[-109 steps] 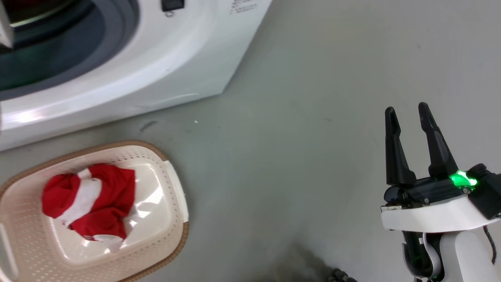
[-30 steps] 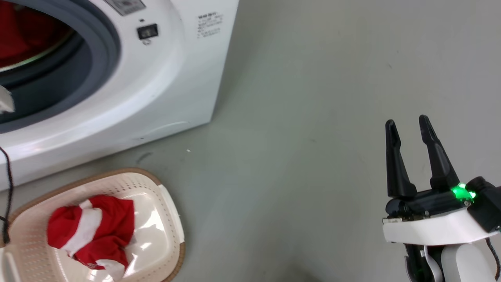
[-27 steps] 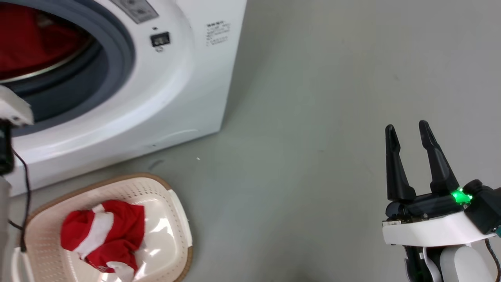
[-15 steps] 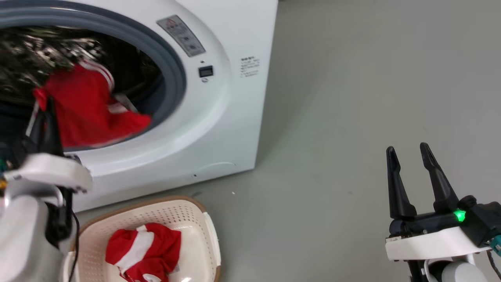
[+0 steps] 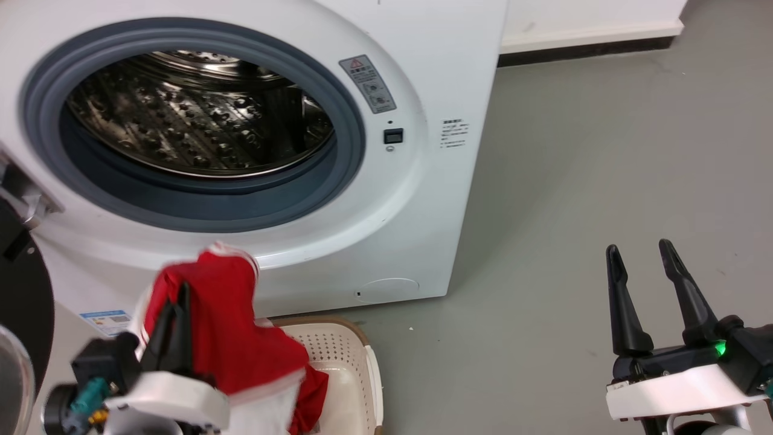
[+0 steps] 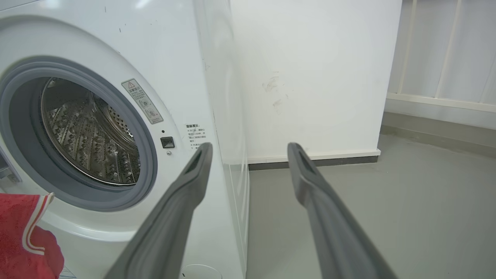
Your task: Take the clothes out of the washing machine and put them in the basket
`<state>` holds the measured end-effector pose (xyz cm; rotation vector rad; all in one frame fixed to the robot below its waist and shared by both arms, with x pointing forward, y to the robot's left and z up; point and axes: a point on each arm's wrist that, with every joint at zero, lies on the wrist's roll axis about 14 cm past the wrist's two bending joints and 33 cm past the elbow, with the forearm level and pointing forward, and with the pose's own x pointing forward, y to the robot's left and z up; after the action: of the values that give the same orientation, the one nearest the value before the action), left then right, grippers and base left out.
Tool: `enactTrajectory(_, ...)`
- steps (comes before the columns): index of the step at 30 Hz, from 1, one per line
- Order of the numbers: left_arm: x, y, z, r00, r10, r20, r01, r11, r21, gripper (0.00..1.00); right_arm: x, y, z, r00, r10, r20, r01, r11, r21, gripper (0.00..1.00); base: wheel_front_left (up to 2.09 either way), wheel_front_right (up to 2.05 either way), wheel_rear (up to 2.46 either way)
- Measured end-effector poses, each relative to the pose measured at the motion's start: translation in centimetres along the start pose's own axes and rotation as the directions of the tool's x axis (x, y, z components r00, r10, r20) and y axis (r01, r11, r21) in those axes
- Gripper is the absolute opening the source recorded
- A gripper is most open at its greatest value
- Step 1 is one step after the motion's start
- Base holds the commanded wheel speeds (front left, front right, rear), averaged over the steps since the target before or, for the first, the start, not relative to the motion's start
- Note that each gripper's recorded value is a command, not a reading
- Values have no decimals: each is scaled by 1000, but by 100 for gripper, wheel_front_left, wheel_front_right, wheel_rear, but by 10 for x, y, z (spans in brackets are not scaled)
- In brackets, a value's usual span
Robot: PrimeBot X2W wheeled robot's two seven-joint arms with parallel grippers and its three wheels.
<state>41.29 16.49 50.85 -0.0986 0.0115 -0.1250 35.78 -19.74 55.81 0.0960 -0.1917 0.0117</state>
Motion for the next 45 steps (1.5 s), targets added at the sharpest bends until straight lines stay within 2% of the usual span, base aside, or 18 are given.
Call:
enactTrajectory(7, -24, 2, -60, 981, 31, -189, -43, 997, -64, 0, 12, 11, -5, 999, 36, -15, -36, 999, 0, 100, 0, 0, 0)
enactTrajectory(11, -25, 13, -114, 945, 69, -321, -99, 992, -79, 0, 28, 12, -19, 998, 45, -42, -45, 999, -5, 100, 0, 0, 0)
enactTrajectory(17, -11, 9, -173, 895, 48, -443, -102, 990, -99, 0, 43, 5, -41, 996, 28, -84, -29, 999, -19, 100, 0, 0, 0)
enactTrajectory(27, -3, 15, -275, 749, 43, -661, -135, 987, -89, 0, 63, -9, -90, 987, 0, -163, -5, 999, -32, 100, 0, 0, 0)
enactTrajectory(33, 5, 19, -315, 683, 45, -729, -133, 989, -64, 0, 68, -15, -117, 978, -12, -209, 6, 1000, -30, 100, 0, 0, 0)
enactTrajectory(39, 3, 21, -346, 617, 41, -786, -121, 992, -43, 0, 66, -28, -128, 973, -46, -228, 38, 998, -43, 100, 0, 0, 0)
enactTrajectory(45, -22, 17, -368, 529, 21, -849, -119, 992, -49, 0, 60, -38, -133, 967, -77, -245, 64, 996, -61, 100, 0, 0, 0)
